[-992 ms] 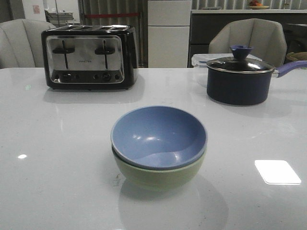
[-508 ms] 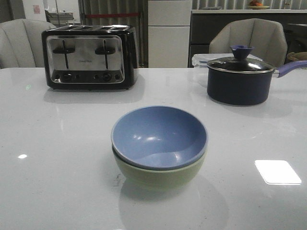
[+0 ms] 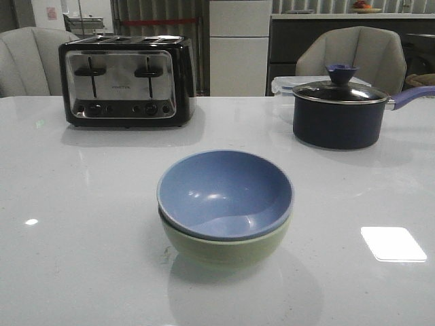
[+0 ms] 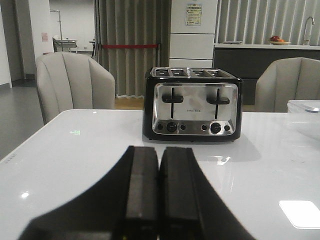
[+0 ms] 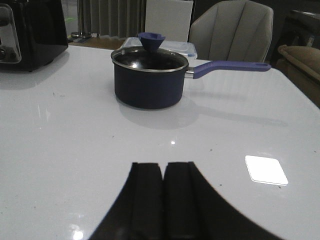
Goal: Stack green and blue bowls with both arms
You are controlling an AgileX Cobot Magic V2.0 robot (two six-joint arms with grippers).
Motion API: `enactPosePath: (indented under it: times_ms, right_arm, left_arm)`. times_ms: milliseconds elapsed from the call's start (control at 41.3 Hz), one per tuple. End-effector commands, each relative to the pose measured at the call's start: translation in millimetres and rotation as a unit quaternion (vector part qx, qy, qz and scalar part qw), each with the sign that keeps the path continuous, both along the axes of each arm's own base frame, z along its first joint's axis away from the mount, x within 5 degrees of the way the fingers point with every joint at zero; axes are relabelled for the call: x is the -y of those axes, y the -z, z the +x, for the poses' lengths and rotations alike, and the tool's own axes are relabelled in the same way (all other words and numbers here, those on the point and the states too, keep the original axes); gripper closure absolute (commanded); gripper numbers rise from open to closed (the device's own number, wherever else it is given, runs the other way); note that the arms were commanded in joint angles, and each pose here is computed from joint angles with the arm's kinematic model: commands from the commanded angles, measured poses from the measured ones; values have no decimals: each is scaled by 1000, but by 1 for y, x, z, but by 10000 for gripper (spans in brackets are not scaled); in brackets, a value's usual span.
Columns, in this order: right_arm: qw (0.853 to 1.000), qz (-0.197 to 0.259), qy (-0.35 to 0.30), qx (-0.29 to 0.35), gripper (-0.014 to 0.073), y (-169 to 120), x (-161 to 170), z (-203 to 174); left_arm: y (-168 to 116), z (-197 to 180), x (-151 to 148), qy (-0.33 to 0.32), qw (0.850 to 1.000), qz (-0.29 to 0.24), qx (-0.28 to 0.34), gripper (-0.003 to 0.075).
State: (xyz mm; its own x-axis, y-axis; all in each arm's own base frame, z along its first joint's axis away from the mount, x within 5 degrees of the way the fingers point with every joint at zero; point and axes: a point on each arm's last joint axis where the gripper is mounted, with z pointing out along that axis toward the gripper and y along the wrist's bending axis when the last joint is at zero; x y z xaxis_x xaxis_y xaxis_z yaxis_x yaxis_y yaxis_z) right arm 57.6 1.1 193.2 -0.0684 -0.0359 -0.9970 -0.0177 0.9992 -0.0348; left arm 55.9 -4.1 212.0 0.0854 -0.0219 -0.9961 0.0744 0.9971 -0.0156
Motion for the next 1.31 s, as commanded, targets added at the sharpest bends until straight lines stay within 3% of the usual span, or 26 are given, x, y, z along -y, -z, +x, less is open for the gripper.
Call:
enactPosePath:
  times_ms: [0, 315, 629, 1283]
  right_arm:
    - [998, -2, 5, 66, 538, -11, 1, -3]
    - [997, 0, 5, 76, 538, -13, 1, -3]
    - [990, 56, 7, 131, 538, -23, 2, -4]
    - [990, 57, 7, 130, 538, -22, 2, -4]
  left_arm:
    - [-8, -3, 0, 2, 998, -9, 55, 627]
    - [-8, -3, 0, 2, 998, -9, 55, 627]
    - [-8, -3, 0, 2, 998, -9, 55, 627]
    - [-8, -3, 0, 2, 998, -9, 55, 627]
